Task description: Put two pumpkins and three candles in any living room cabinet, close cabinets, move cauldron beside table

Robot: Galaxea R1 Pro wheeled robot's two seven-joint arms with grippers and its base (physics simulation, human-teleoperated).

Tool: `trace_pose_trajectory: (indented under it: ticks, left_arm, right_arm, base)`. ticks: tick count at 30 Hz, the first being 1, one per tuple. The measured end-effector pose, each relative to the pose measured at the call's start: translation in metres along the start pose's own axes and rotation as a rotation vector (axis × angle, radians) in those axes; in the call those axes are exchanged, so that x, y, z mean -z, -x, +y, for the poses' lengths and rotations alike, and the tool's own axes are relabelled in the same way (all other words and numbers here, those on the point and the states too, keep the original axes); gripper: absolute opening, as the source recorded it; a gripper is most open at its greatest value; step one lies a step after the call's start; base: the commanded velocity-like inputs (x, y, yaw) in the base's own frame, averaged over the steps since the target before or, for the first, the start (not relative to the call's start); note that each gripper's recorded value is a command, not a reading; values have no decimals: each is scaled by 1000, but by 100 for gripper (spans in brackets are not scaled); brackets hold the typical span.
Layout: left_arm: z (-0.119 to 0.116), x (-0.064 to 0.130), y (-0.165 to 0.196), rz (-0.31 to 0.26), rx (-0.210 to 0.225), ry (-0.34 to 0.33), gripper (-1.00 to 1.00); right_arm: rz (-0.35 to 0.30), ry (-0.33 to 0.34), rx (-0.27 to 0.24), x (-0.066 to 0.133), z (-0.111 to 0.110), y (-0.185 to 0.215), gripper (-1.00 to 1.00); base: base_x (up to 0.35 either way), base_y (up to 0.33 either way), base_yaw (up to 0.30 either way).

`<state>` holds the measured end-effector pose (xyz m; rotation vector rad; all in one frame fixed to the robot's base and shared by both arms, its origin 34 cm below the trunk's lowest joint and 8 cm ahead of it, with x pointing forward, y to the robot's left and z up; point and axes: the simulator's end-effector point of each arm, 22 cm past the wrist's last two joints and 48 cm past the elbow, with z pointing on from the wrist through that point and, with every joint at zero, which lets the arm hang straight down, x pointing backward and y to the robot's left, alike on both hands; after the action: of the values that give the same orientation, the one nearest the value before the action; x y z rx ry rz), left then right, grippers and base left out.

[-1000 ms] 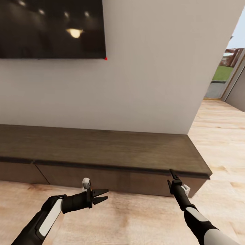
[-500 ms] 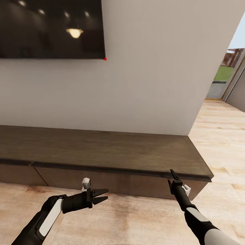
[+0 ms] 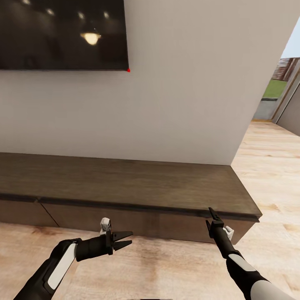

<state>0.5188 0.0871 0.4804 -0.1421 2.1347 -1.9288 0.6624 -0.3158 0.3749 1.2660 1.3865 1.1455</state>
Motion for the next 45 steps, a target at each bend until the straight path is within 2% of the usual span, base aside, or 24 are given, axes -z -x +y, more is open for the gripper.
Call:
trace_pose_trajectory:
  ticks: [7,11,32,33,45]
  left_arm:
    - [0,1,0,0,0,0,100]
    - [8,0,-1,2,16,5,100]
    - [8,1,-1,0,15,6,100]
    - [8,1,-1,0,16,6,100]
    - [8,0,-1,0,16,4,100]
  right_arm:
    - [0,2,-1,0,1,0,100]
    - [0,-14,-1,0,-9,0,100]
    - [1,-15,-3,0,-9,-1,100]
    - [1,-15,-2,0,-9,-1,-100]
    - [0,-22,-3,0,-11,-1,-100]
  base:
    - [0,0,0]
    - [0,0,0]
    - [0,0,0]
    - [0,0,0]
    - [0,0,0]
